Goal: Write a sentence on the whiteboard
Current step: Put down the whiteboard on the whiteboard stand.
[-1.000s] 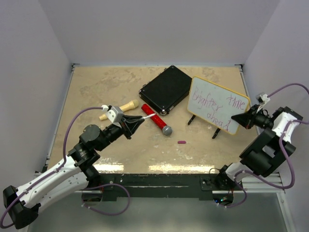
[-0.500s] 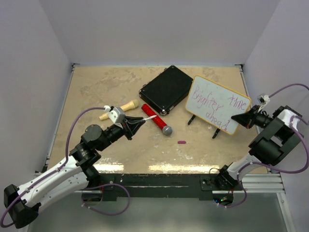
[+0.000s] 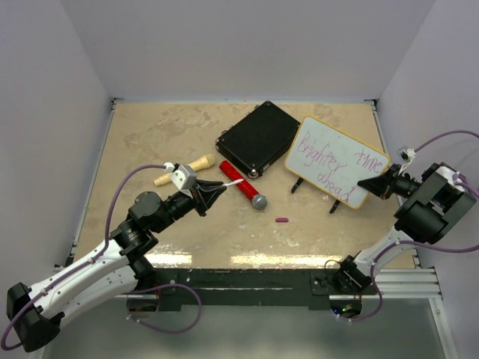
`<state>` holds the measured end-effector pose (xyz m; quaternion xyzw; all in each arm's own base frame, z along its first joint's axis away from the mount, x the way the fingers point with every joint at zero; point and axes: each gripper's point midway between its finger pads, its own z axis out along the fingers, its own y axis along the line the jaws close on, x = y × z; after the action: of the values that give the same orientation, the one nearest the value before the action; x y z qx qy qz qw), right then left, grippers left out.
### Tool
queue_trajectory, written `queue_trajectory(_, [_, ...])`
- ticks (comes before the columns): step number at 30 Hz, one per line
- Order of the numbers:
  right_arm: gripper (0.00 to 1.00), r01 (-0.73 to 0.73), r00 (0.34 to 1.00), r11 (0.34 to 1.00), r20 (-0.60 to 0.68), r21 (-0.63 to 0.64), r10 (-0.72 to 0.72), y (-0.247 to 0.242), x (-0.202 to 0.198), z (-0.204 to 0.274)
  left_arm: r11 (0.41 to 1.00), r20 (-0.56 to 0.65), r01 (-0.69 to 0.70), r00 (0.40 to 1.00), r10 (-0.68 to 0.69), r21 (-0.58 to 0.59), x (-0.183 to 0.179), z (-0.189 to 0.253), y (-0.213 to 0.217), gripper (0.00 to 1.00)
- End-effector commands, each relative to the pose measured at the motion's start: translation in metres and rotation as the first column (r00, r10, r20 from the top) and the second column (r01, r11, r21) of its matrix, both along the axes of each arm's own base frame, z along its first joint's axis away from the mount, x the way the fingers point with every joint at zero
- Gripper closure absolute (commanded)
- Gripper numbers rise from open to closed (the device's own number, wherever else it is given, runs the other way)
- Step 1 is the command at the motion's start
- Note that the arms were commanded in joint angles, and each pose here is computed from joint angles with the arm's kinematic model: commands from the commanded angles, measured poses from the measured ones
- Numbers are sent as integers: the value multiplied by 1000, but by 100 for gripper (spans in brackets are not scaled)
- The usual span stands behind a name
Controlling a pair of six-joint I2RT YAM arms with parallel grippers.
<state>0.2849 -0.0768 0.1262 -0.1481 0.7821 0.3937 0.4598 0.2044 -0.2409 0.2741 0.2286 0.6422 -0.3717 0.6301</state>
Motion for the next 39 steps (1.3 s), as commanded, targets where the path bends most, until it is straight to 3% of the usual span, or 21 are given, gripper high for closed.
queue_trajectory(1, [100,-146,987,935,15,-322,159,-30,-9,-52,1000,48,6,999,-5,-17,1,11,-1,100])
queue_trajectory(10, [100,-242,966,903,-5,-356,257,-10,-19,-62,1000,44,4,999,-3,-9,2,8,-2,100])
queue_trajectory(19, [100,-231,967,895,13,-382,255,-12,-18,-55,1000,45,8,999,-8,-8,1,8,-2,100])
queue_trajectory(26, [100,-143,973,901,111,-410,205,-11,-6,-15,1000,42,14,999,-14,-5,2,7,-4,100])
queue_trajectory(39, [100,-68,963,945,226,-319,145,25,10,60,1000,43,17,999,-17,-3,1,7,-4,100])
